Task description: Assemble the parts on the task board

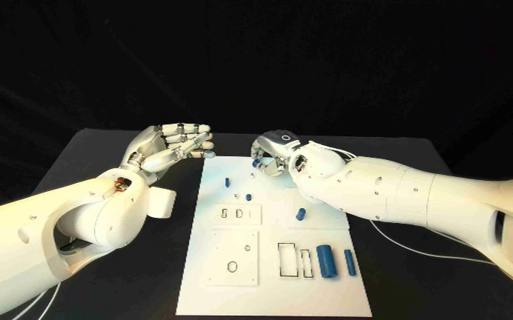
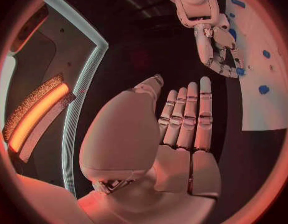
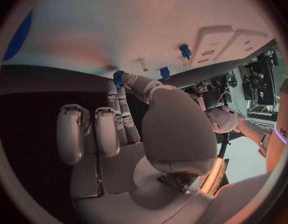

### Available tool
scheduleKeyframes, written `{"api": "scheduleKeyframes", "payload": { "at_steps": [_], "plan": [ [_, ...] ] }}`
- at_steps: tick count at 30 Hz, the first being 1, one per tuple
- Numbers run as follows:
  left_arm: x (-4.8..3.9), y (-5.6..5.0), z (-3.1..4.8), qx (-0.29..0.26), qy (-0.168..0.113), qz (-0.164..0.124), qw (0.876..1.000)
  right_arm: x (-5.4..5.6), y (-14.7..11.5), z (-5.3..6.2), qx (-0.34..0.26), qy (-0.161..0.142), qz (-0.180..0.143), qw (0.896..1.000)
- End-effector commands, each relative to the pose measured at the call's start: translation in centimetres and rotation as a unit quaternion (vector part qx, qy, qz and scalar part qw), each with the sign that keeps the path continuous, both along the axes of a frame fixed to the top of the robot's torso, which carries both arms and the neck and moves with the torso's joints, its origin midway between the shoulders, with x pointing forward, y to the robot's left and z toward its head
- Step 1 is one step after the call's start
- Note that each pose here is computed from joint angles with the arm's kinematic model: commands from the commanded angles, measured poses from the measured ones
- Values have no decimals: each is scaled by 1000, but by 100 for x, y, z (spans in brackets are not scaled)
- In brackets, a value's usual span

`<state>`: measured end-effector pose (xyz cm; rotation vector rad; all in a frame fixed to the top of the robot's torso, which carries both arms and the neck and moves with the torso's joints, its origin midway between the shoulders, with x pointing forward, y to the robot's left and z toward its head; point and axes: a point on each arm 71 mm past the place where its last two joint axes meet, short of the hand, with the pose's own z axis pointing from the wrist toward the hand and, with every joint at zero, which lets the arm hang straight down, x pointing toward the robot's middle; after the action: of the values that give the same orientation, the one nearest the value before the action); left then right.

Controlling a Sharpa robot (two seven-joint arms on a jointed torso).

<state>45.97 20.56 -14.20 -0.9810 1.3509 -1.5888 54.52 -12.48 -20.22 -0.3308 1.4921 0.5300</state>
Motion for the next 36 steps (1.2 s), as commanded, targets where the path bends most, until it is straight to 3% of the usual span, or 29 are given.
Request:
{"api": "scheduleKeyframes", "payload": {
  "at_steps": [1, 10, 17, 26, 36],
  "plan": [
    [0, -19, 20, -4, -3, -8, 1000, -5, 16, -21, -7, 10, 8, 1000],
    [20, 7, 20, -3, -3, -4, 1000, -58, -82, 11, 5, 0, 3, 1000],
    [52, 52, 15, -1, -1, 3, 1000, -149, -422, 155, 33, 1, -21, 999],
    [137, 134, -18, 4, 1, 19, 1000, -245, -954, 331, 65, 42, -72, 994],
    [187, 187, -38, 7, 1, 28, 1000, -236, -1289, 262, 36, 112, -111, 987]
  ]
}}
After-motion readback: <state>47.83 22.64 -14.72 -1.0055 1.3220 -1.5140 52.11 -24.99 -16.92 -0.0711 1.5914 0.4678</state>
